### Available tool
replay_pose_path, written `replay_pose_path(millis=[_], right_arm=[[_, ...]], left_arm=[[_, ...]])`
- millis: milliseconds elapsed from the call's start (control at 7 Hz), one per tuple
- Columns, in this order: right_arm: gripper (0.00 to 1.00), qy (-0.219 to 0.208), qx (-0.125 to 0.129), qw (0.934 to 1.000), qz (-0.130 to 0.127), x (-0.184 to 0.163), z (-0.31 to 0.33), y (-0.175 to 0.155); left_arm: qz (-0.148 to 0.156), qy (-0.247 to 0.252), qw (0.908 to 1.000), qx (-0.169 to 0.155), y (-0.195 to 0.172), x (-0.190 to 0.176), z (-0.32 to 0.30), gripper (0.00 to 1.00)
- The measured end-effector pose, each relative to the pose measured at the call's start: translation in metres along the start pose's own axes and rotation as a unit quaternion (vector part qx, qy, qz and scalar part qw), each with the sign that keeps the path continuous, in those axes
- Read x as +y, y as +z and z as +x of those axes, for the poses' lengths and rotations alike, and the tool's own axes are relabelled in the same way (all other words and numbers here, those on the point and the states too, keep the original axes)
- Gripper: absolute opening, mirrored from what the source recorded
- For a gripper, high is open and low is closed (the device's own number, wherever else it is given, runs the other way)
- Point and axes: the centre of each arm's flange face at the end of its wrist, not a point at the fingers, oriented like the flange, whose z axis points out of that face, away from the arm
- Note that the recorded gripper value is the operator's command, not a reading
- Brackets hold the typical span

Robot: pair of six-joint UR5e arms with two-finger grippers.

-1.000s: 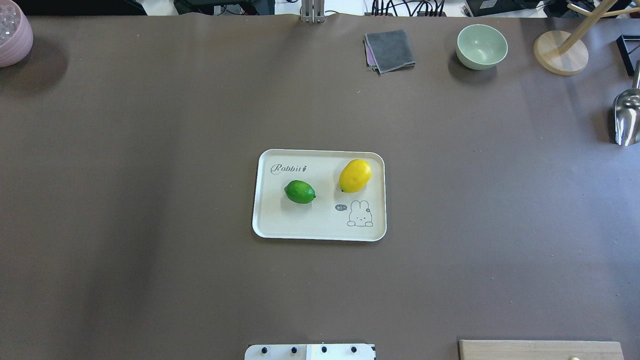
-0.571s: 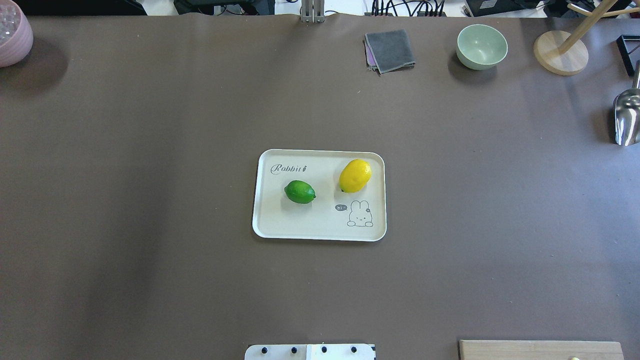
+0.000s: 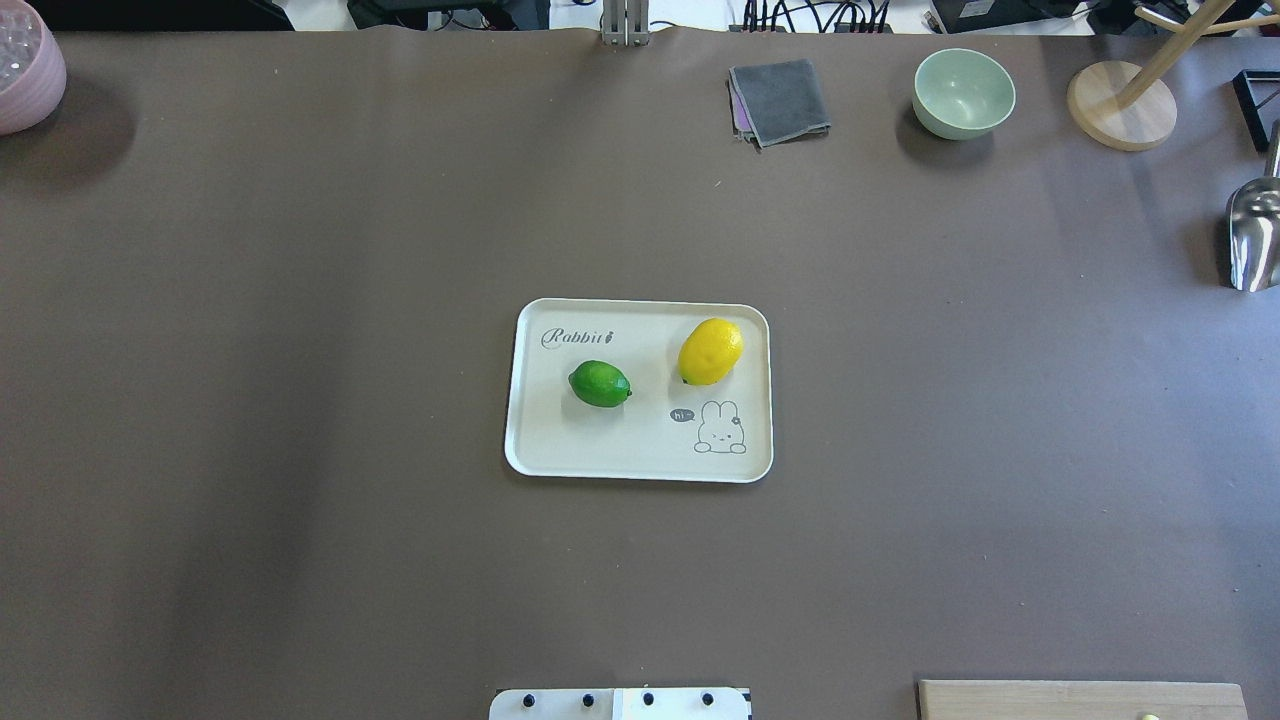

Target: Place all lemons on tray

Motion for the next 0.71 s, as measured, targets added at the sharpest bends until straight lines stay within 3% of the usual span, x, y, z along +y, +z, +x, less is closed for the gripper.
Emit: replay_pose_path(millis=[714], right_arm=[[1.00, 0.005, -0.012, 0.9999, -0.003, 0.0011, 0.0033, 0.0054]], left_arm=[[0.002, 0.002, 1.0000, -0.001, 0.0016, -0.0001, -0.0015, 1.00]])
